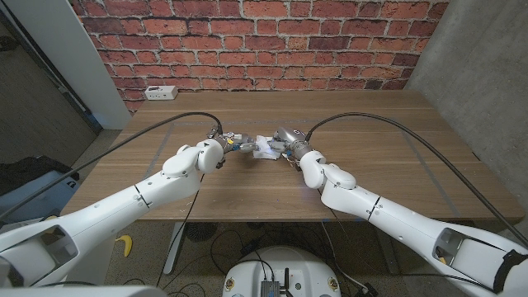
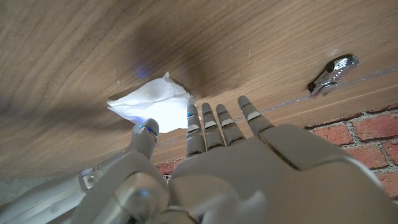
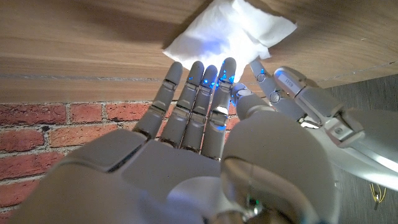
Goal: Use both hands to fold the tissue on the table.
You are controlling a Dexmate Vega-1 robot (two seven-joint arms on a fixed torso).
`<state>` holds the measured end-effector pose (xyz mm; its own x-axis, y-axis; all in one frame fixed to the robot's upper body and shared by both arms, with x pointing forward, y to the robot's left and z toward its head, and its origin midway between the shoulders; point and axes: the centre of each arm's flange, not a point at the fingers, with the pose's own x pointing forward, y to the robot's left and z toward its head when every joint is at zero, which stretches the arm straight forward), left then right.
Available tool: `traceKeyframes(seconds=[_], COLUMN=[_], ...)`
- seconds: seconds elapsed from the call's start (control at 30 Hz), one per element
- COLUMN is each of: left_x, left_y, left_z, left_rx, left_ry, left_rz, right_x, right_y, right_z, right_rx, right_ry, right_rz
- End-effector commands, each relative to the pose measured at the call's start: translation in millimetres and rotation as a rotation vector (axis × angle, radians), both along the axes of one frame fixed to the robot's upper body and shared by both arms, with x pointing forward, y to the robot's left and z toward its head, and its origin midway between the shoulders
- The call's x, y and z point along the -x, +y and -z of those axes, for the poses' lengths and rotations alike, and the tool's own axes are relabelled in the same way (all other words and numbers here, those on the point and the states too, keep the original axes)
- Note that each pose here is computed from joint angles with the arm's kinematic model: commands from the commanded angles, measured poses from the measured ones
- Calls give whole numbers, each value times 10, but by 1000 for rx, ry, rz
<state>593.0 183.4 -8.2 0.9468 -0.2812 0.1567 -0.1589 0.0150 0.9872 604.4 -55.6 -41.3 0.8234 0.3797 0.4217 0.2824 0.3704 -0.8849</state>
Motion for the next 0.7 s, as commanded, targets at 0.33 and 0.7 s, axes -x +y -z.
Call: traceKeyframes(seconds=[0.33, 0.7], left_x=[240, 381], left_y=[55, 295], left_z=[-9, 31], left_rx=[107, 431], left_ry=[-300, -428], left_rz=[48, 161], right_x=[111, 118], right_y=[-239, -473], right_z=[-143, -208], right_rx=[-202, -442], right_ry=[-118, -72], right_rz=[-25, -132])
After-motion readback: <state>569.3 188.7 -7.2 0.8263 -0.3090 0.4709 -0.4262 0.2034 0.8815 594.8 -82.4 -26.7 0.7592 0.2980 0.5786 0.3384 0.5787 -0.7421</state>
